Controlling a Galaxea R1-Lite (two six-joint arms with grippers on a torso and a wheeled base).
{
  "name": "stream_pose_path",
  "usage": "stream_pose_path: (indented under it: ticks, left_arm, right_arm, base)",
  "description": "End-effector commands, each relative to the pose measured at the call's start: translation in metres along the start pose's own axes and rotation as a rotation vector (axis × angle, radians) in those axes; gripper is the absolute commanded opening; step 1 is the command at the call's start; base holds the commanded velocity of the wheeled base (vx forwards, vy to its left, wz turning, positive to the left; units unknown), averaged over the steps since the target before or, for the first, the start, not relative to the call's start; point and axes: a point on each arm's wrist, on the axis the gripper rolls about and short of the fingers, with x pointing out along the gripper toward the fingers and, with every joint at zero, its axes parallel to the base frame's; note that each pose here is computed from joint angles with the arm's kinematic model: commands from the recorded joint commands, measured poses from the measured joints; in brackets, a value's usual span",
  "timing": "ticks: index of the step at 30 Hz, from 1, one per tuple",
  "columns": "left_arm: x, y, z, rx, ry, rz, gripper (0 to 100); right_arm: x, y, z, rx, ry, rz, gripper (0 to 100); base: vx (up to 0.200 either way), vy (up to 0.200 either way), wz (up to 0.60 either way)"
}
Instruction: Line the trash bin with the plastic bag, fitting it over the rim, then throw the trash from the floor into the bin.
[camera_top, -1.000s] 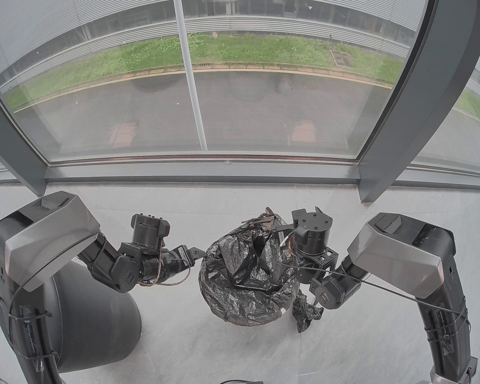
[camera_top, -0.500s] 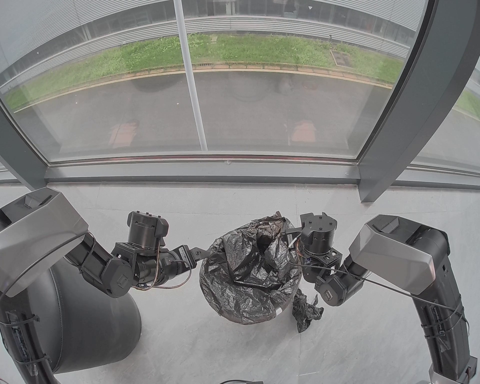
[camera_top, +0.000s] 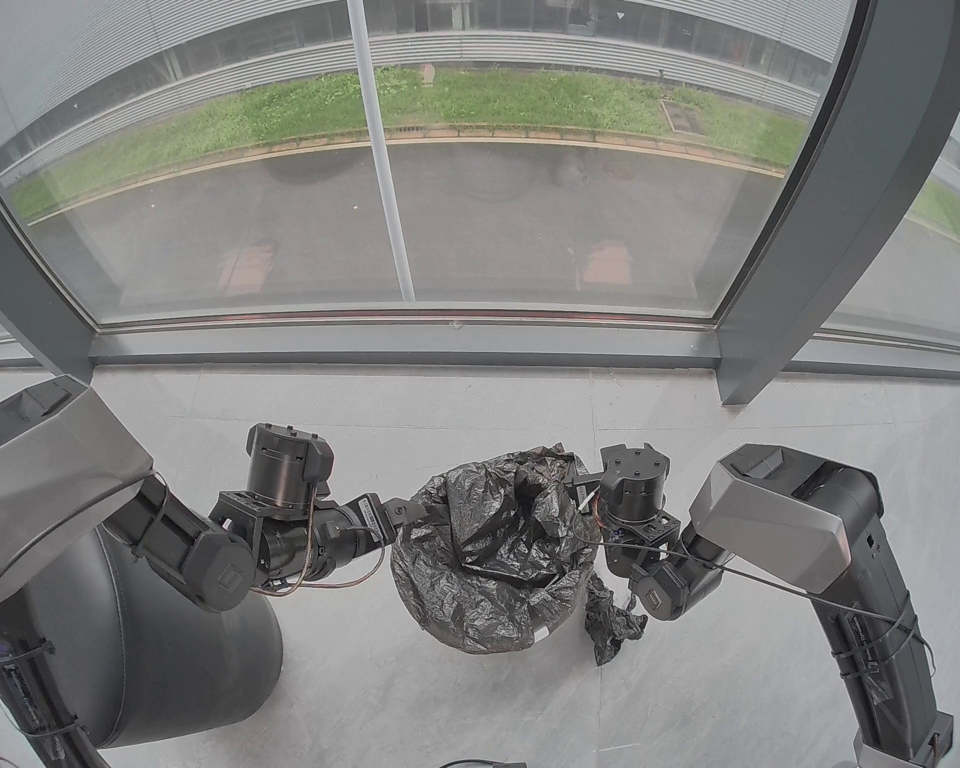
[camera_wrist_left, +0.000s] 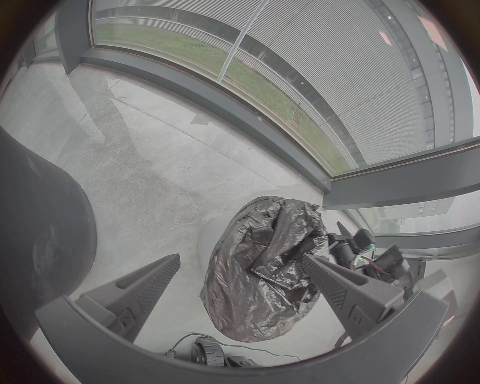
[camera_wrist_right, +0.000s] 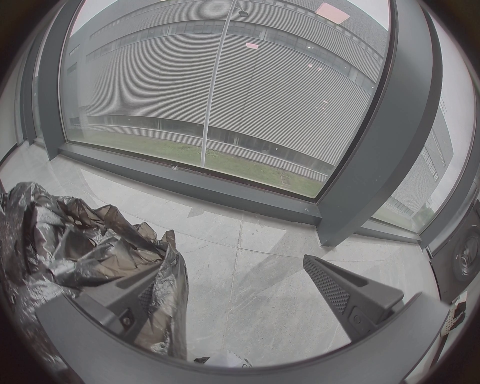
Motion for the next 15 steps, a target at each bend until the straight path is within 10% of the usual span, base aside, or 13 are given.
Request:
stream_pose_path:
  ticks: [1, 15]
  left_arm:
    - [-0.032, -0.015, 0.003, -0.008, -0.039, -0.058, 100]
    - [-0.112, -0.035, 0.021, -0.013, -0.201, -0.187, 100]
  right_arm:
    - [0.003, -0.002, -0.012, 0.002, 0.023, -0.006, 100]
    - [-0.011, -0.002, -0.009, 0.04, 0.04, 0.018, 100]
  base:
    - [0.0, 0.0, 0.0]
    - [0.0, 0.0, 0.0]
